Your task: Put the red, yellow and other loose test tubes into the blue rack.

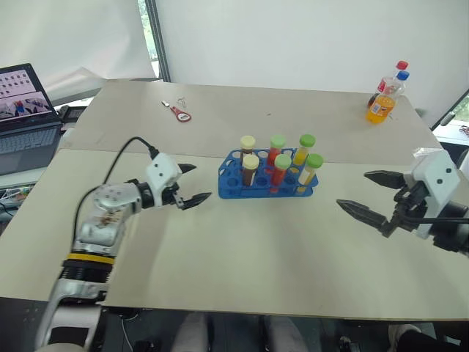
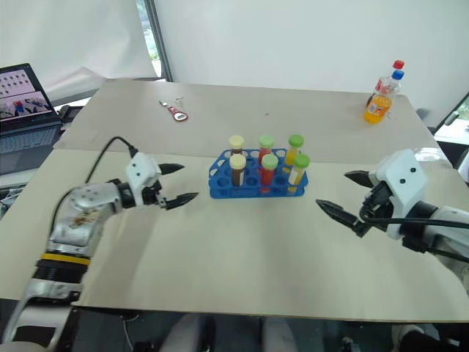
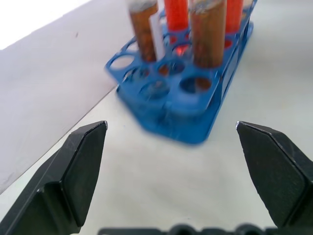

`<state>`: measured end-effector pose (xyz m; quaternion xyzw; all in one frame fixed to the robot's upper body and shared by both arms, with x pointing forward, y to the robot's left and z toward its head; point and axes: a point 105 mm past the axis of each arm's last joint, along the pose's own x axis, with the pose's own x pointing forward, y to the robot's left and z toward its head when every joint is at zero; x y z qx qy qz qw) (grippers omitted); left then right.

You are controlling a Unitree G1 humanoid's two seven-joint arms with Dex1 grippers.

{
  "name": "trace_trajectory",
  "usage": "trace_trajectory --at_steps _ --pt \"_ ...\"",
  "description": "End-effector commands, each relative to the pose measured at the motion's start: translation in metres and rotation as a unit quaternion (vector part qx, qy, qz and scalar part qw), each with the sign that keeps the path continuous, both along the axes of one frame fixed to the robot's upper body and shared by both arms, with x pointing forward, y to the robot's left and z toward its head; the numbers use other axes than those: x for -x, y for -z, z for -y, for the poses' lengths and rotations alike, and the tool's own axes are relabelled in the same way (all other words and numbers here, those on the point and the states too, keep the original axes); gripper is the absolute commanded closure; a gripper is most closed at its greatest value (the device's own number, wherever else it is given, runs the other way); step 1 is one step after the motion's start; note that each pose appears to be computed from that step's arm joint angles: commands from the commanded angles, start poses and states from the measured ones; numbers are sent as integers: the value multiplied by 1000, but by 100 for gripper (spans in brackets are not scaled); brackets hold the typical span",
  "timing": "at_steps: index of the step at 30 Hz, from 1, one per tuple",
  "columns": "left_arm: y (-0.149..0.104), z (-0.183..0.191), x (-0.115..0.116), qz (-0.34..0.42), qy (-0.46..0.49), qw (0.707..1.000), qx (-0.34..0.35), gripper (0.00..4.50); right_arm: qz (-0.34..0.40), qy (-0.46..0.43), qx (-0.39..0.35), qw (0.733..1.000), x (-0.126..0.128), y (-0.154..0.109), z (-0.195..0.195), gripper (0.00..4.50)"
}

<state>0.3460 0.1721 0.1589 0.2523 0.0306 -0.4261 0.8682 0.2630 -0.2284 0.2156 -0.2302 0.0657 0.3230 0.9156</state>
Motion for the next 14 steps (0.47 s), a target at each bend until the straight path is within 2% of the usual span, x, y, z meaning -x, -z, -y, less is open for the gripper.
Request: trace_trajectory --at_steps 1,6,14 --pt "-11 -17 11 -2 -20 1000 -20 0 31 -9 36 999 -4 -14 15 3" --pt "-15 -38 22 -29 -42 999 -8 0 16 -13 49 999 -2 -14 30 3" --pt "-17 -46 30 -49 -49 998 3 0 6 -11 58 998 -3 -11 38 3"
